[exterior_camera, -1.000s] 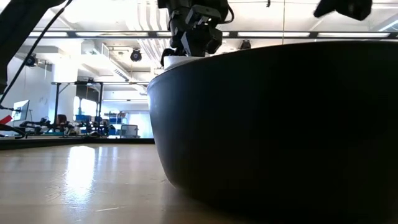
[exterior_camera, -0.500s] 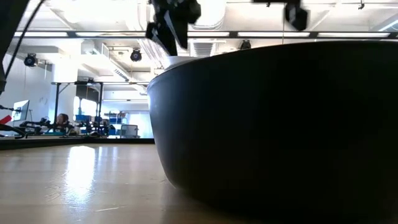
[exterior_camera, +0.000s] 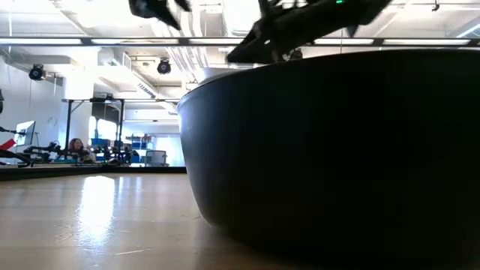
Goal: Nest bowls inside each other
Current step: Stack the gray bowl on the white bowl
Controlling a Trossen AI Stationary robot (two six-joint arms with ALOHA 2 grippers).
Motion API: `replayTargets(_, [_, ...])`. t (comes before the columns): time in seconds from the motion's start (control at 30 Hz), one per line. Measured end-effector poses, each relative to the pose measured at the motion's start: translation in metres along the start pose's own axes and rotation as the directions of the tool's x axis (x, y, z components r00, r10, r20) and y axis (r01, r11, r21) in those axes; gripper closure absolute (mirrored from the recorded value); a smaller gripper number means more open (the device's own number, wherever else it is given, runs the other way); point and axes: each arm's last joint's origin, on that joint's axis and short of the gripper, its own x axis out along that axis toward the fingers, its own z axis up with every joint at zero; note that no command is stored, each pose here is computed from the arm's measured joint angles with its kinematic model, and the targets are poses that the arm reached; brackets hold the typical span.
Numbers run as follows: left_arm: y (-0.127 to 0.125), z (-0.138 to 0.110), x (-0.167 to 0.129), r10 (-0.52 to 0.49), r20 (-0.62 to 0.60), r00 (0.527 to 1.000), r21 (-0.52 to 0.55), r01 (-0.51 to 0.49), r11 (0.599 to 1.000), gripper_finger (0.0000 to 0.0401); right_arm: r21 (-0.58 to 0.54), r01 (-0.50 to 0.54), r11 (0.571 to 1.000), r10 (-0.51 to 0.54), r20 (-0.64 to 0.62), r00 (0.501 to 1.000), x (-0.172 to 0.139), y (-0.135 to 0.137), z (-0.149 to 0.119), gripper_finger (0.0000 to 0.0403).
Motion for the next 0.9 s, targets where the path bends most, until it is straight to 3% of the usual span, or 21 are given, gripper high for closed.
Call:
replayTargets(0.23, [0.019,-0.058,-0.017,-0.042,-0.019,0.999,-0.124,0.039,0.991,0.0166,-0.135,0.262,0.956,-0.279,-0.132,0.951,0.043,0.009,-0.018,0.0394])
replayTargets(0.4, [0.027,-0.085,-0.03,-0.102,0.008,0.995,-0.177,0.102,0.979,0.0166,-0.153,0.236,0.96,-0.254,-0.108,0.961,0.049,0.031,-0.012,0.0394])
replayTargets(0.57, [0.032,-0.095,-0.04,-0.147,0.053,0.988,-0.189,0.154,0.97,0.0166,-0.201,0.192,0.961,-0.208,-0.061,0.976,0.028,0.057,0.001,0.0394])
replayTargets(0.73, [0.033,-0.098,-0.047,-0.173,0.071,0.982,-0.13,0.181,0.975,0.0166,-0.299,0.115,0.947,-0.156,-0.115,0.981,-0.018,0.083,0.0,0.0394])
replayTargets(0.9, [0.031,-0.099,-0.043,-0.179,0.065,0.982,-0.062,0.183,0.981,0.0166,-0.254,0.243,0.936,-0.275,-0.101,0.956,-0.054,0.081,-0.041,0.0394])
